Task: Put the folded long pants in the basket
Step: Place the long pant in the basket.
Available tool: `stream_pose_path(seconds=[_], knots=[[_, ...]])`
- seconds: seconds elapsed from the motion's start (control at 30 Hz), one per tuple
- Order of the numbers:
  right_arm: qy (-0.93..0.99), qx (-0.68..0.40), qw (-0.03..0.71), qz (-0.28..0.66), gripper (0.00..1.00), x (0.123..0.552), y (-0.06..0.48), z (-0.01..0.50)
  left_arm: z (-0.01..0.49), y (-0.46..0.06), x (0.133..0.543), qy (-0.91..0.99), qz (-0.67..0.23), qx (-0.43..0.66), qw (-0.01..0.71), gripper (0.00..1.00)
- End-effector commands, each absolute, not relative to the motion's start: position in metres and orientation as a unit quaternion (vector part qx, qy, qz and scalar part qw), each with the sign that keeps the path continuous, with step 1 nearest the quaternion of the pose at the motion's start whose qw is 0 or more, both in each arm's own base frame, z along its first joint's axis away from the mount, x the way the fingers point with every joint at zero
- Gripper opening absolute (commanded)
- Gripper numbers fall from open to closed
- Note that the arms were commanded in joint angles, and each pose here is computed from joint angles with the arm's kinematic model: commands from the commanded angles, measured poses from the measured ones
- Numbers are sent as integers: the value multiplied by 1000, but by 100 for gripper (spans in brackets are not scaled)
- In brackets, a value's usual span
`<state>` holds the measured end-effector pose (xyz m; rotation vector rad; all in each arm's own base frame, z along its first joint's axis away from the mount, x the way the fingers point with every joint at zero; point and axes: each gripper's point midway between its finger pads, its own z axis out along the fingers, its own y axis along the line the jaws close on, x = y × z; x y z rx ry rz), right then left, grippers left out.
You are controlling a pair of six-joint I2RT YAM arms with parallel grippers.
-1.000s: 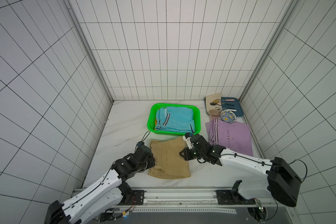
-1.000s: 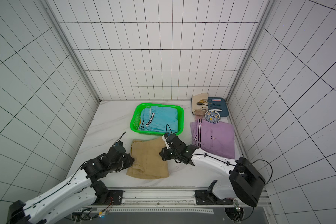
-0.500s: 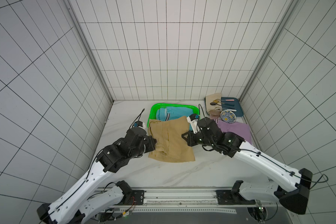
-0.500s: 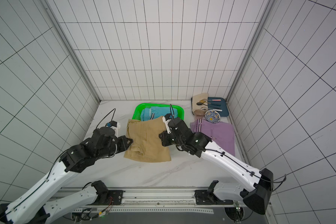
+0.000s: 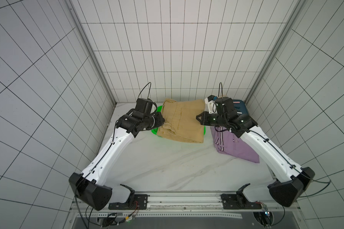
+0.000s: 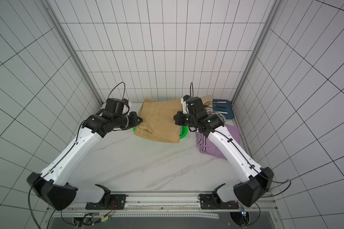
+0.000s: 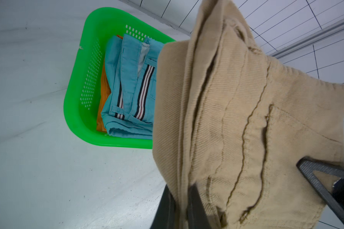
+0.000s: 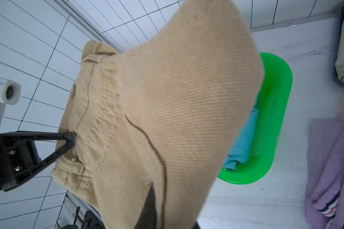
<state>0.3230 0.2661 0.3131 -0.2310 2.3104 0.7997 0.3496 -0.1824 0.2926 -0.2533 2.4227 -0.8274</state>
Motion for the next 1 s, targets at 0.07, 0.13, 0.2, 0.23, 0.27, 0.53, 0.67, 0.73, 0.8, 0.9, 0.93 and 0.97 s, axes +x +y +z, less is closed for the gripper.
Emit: stream_pose_path(seconds=[0.07,0.13,0.2,0.23,0.27,0.53,0.67,0.73,0.8,0.9,0.93,0.97], knots=[[878,-74,361,306,0,373,265,316,300,-189,407,878,-369,-115,283,0],[883,-71,356,297,0,391,267,303,286,-192,420,883,-362,-115,276,0],[888,-68,348,292,0,409,267,289,266,-192,433,890,-349,-123,268,0],[891,-65,343,291,0,418,266,282,254,-193,439,894,-342,-124,262,0],[893,-62,338,291,0,428,265,274,242,-194,445,899,-334,-124,256,0],[907,-69,296,291,0,482,271,215,176,-184,484,930,-257,-134,227,0],[919,-60,260,289,0,494,274,174,164,-181,487,941,-232,-133,207,0],[926,-53,244,283,0,496,274,156,163,-180,486,941,-231,-136,208,0],[932,-46,229,276,0,495,271,140,158,-179,485,942,-229,-135,206,0],[942,-33,213,258,0,492,262,125,142,-176,481,948,-213,-142,187,0],[944,-28,208,255,0,491,259,123,137,-175,479,951,-208,-145,177,0],[945,-26,205,255,0,490,257,122,135,-174,478,953,-205,-146,171,0]])
